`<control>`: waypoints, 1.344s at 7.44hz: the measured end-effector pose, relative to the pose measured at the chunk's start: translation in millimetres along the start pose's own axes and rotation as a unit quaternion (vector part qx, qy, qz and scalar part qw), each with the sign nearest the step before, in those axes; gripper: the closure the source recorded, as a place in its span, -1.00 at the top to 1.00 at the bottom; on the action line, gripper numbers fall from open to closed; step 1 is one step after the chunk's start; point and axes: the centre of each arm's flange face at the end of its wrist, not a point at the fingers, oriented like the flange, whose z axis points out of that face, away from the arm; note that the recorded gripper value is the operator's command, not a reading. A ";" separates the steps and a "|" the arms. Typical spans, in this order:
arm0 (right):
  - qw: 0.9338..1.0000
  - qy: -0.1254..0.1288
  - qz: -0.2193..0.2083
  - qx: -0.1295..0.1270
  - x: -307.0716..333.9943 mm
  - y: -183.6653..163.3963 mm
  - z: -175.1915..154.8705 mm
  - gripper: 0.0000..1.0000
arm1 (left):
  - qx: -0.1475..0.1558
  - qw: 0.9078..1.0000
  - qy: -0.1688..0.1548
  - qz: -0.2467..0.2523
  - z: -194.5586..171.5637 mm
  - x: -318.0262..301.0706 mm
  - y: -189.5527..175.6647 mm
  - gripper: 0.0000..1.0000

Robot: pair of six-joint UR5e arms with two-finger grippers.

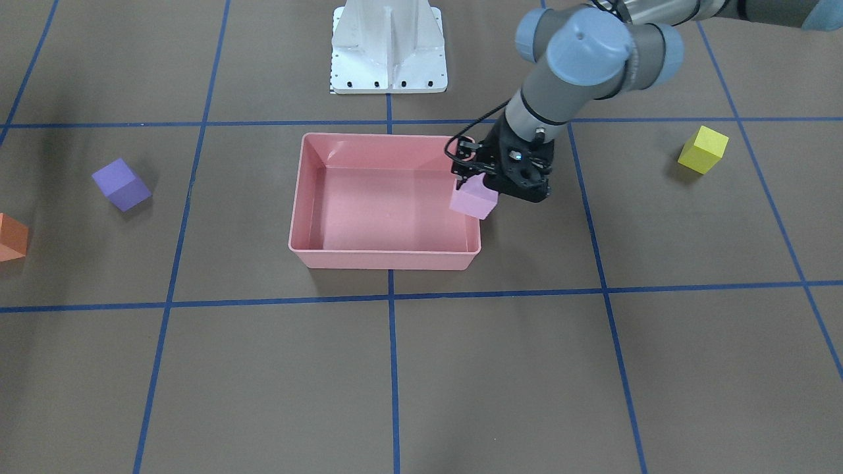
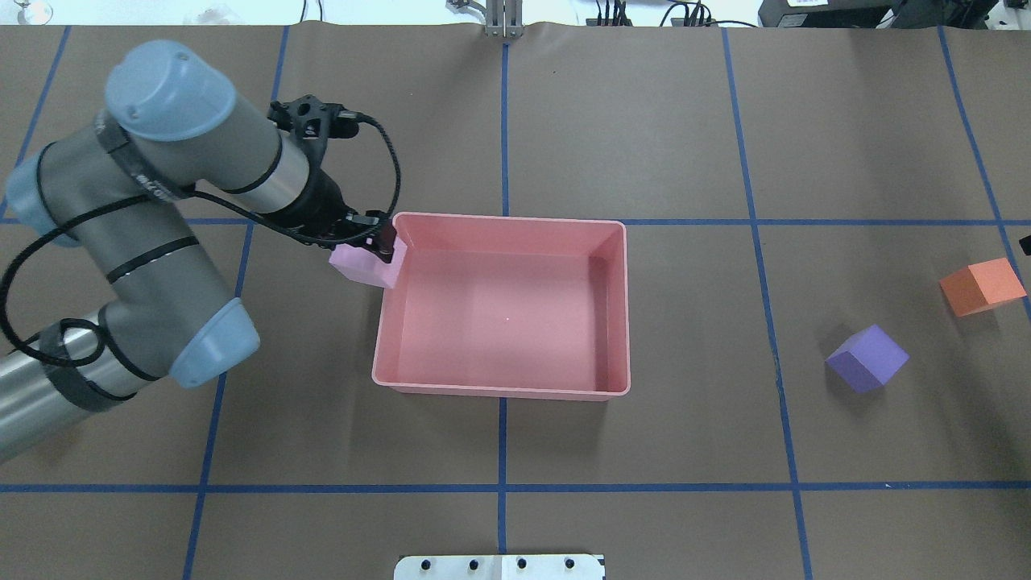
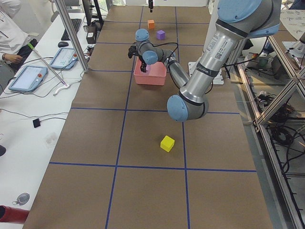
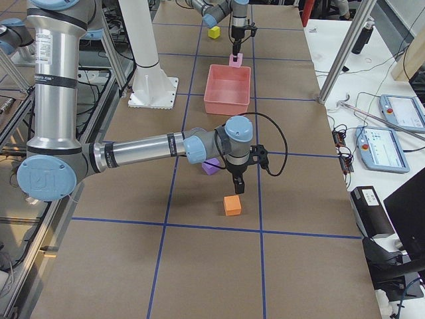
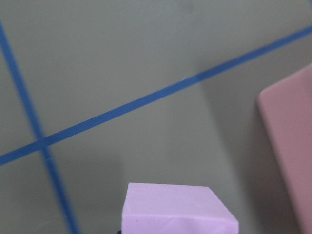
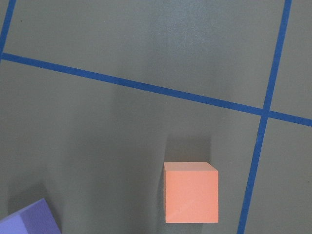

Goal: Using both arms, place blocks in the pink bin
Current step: 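Carry the pink cube into the pink bin and release it, then raise the left gripper away while the right gripper grasps the purple cube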

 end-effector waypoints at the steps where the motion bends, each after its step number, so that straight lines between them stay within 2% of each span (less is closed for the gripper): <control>1: 1.000 0.000 0.000 -0.001 -0.1 0.0 0.4 1.00 | -0.005 1.000 -0.013 -0.003 16.9 27.0 3.7 0.99; 2: 1.000 0.000 0.000 -0.001 -0.2 0.2 1.0 1.00 | 0.000 1.000 -0.028 -0.002 32.5 42.5 10.2 1.00; 4: 1.000 -0.003 -0.005 -0.006 -6.4 0.3 6.1 1.00 | 0.011 0.999 -0.037 -0.017 40.5 54.7 18.0 1.00; 6: 1.000 -0.014 0.006 -0.007 -33.9 -2.1 21.5 1.00 | 0.013 1.000 -0.027 -0.005 21.2 53.4 13.7 1.00; 8: 0.999 -0.041 0.011 0.007 -90.1 -1.5 49.0 1.00 | -0.008 0.998 -0.027 0.057 -13.2 -1.8 5.5 1.00; 10: 0.998 -0.049 -0.042 0.014 -141.8 9.3 80.3 1.00 | -0.013 0.988 -0.061 0.139 -38.5 -109.4 7.7 1.00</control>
